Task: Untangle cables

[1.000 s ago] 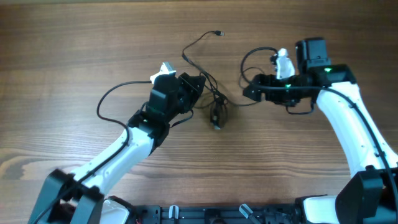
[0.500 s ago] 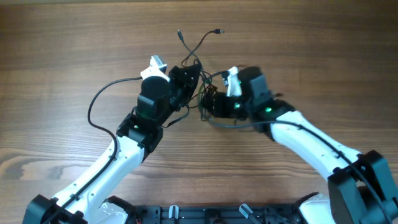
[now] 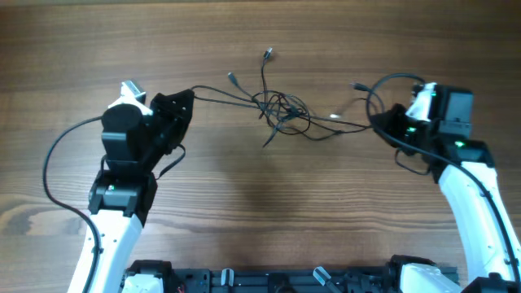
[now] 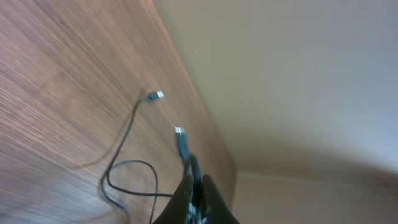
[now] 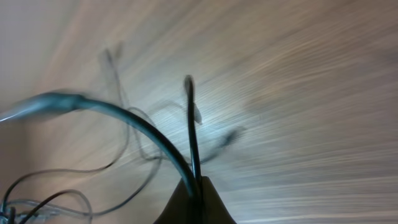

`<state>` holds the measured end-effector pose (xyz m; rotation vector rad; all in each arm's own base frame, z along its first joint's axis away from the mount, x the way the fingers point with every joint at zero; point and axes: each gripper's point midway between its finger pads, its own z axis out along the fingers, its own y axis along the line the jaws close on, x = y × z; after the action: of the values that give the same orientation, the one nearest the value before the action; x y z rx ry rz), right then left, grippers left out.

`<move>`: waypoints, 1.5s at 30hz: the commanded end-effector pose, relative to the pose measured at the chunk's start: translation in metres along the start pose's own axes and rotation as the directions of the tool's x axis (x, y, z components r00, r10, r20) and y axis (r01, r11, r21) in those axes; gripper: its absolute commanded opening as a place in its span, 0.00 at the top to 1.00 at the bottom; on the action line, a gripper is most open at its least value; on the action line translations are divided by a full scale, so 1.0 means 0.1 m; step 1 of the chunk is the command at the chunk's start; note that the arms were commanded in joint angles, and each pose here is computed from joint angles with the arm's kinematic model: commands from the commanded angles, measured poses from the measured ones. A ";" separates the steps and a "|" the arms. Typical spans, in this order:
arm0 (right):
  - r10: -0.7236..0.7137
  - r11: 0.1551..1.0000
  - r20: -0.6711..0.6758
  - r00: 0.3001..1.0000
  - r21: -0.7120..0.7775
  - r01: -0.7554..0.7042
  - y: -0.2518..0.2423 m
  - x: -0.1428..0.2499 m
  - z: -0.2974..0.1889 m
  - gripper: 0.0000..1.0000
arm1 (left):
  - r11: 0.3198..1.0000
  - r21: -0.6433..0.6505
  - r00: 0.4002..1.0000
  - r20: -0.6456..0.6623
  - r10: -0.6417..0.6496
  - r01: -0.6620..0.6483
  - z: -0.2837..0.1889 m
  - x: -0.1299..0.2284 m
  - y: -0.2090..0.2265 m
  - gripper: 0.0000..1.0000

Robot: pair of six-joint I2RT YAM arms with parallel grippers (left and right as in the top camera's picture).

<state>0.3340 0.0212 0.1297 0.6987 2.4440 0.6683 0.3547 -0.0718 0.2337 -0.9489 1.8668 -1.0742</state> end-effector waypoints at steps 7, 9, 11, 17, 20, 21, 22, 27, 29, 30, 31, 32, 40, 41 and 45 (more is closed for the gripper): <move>0.037 0.996 -0.033 0.999 0.081 -0.034 -0.49 0.01 -0.15 0.90 | 0.979 -0.194 0.957 0.290 0.004 0.055 -0.33 -0.83 0.54 0.96; -0.012 1.000 -0.073 0.997 0.000 0.012 -0.28 0.09 -0.11 0.64 | 0.979 -0.197 0.969 0.248 -0.001 0.052 -0.28 -0.73 0.56 0.96; -0.066 0.997 -0.071 0.995 0.031 0.068 -0.20 0.14 -0.04 0.00 | 0.980 -0.194 0.987 0.159 -0.010 0.041 -0.16 -0.54 0.56 0.87; 0.095 0.982 0.023 0.995 0.161 -0.098 -0.24 0.09 0.03 0.04 | 0.968 -0.249 0.999 -0.032 -0.007 -0.001 0.19 0.01 0.70 0.62; 0.117 0.985 0.019 0.993 0.126 -0.118 -0.16 0.09 0.04 0.02 | 0.965 -0.253 0.988 -0.152 0.023 -0.062 0.40 0.43 0.72 0.50; 0.138 0.973 0.068 0.988 0.180 -0.148 -0.27 0.03 0.03 0.00 | 0.967 -0.240 0.982 -0.185 0.039 -0.084 0.46 0.56 0.70 0.45; 0.167 0.950 0.125 0.978 0.245 -0.193 -0.40 -0.03 -0.01 0.00 | 0.970 -0.220 0.975 -0.215 0.057 -0.105 0.52 0.69 0.66 0.41; 0.297 0.872 0.193 0.935 0.344 -0.348 -0.67 0.03 -0.10 0.00 | 0.980 -0.079 0.930 -0.336 0.147 -0.183 0.81 1.36 0.44 0.00; 0.311 0.853 0.156 0.937 0.389 -0.348 -0.74 0.16 -0.13 0.00 | 0.994 -0.053 0.924 -0.377 0.065 -0.092 0.96 1.70 0.38 0.00; 0.318 0.844 0.140 0.938 0.408 -0.348 -0.77 0.22 -0.14 0.00 | 0.998 -0.061 0.919 -0.394 -0.001 -0.025 1.02 1.84 0.38 0.00; 0.324 0.835 0.124 0.938 0.427 -0.345 -0.80 0.28 -0.16 0.00 | 0.993 -0.091 0.905 -0.411 -0.109 0.078 1.09 2.01 0.40 0.00; 0.326 0.830 0.110 0.939 0.443 -0.340 -0.83 0.32 -0.17 0.00 | 0.980 -0.120 0.886 -0.420 -0.194 0.157 1.12 2.12 0.42 0.00; 0.267 0.857 0.017 0.964 0.454 -0.245 -0.82 0.44 -0.18 0.00 | 0.813 -0.352 0.700 -0.418 -0.580 0.463 1.12 2.85 0.62 0.18; 0.271 0.855 0.004 0.963 0.459 -0.243 -0.83 0.47 -0.19 0.00 | 0.805 -0.357 0.697 -0.406 -0.590 0.474 1.11 2.90 0.62 0.21; 0.241 0.860 -0.049 0.969 0.474 -0.190 -0.85 0.56 -0.21 0.00 | 0.812 -0.313 0.746 -0.329 -0.579 0.492 1.17 2.81 0.64 0.58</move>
<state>0.2561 -0.0187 0.0797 1.2320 2.6281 0.1791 0.3098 -0.3410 0.0703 -1.4740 2.2428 -1.6009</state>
